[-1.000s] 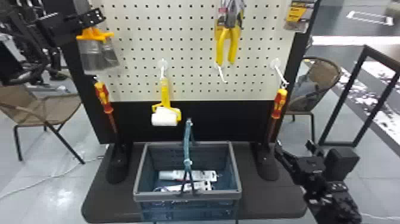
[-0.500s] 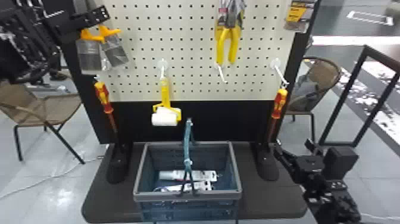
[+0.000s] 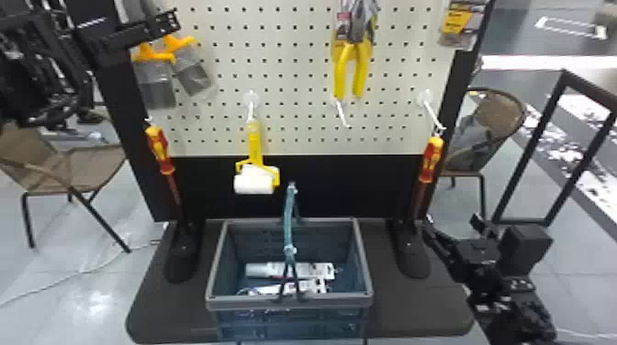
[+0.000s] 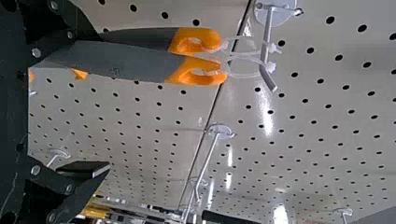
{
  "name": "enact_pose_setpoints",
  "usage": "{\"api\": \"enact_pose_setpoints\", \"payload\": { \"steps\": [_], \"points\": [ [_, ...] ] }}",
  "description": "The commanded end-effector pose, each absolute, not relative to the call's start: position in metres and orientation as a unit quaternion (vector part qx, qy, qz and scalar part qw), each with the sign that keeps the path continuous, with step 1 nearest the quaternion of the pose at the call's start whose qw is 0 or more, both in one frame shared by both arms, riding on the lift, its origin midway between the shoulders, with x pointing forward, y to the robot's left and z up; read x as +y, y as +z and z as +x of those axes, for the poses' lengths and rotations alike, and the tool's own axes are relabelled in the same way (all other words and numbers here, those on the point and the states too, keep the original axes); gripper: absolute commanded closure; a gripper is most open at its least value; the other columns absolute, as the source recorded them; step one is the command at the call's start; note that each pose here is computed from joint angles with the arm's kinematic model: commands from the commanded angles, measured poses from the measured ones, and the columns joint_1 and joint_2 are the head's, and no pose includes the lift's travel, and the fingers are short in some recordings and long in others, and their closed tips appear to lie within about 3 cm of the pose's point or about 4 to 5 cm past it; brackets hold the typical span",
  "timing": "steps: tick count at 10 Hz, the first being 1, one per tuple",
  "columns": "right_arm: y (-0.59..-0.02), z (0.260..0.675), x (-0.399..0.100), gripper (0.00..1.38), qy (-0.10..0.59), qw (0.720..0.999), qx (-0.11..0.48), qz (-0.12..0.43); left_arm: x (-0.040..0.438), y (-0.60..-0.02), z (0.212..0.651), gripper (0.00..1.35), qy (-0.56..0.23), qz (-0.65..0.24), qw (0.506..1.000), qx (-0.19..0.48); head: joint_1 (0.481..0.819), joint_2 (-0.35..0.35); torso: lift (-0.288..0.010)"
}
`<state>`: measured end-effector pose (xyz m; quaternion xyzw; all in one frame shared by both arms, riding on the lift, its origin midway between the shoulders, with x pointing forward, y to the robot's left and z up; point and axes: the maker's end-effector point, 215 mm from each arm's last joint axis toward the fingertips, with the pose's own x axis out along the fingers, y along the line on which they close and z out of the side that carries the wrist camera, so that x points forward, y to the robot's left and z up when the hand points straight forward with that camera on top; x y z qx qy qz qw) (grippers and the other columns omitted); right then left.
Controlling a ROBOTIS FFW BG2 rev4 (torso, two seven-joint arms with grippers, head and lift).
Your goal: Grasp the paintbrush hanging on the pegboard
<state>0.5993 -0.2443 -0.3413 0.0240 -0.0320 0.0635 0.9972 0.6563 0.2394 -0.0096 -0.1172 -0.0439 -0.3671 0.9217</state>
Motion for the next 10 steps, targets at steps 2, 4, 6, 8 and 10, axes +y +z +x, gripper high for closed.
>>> {"api": "enact_pose_setpoints", "payload": {
  "steps": [2, 4, 6, 8, 10],
  "points": [
    [-0.3441, 0.5986, -0.2446, 0.28, 0.063, 0.997, -0.03, 0.025, 0.2378, -0.0054, 0.6552, 1.18, -0.367, -0.115, 0.922, -0.05, 0.549, 0.0, -0.1],
    [-0.3458, 0.598, -0.2447, 0.28, 0.063, 0.997, -0.028, 0.025, 0.2376, -0.0069, 0.6556, 1.22, -0.365, -0.121, 0.922, -0.05, 0.549, 0.0, -0.1],
    [-0.3482, 0.5969, -0.2459, 0.28, 0.062, 0.997, -0.026, 0.027, 0.238, -0.0072, 0.6558, 1.22, -0.364, -0.122, 0.922, -0.051, 0.549, 0.0, -0.1],
    [-0.349, 0.5968, -0.246, 0.28, 0.062, 0.997, -0.025, 0.028, 0.2414, -0.0075, 0.656, 1.22, -0.357, -0.124, 0.924, -0.056, 0.549, 0.0, -0.1],
    [-0.349, 0.5968, -0.2461, 0.28, 0.061, 0.997, -0.025, 0.029, 0.2458, -0.0045, 0.6551, 1.22, -0.35, -0.123, 0.927, -0.063, 0.549, 0.0, -0.1]
  ]
}}
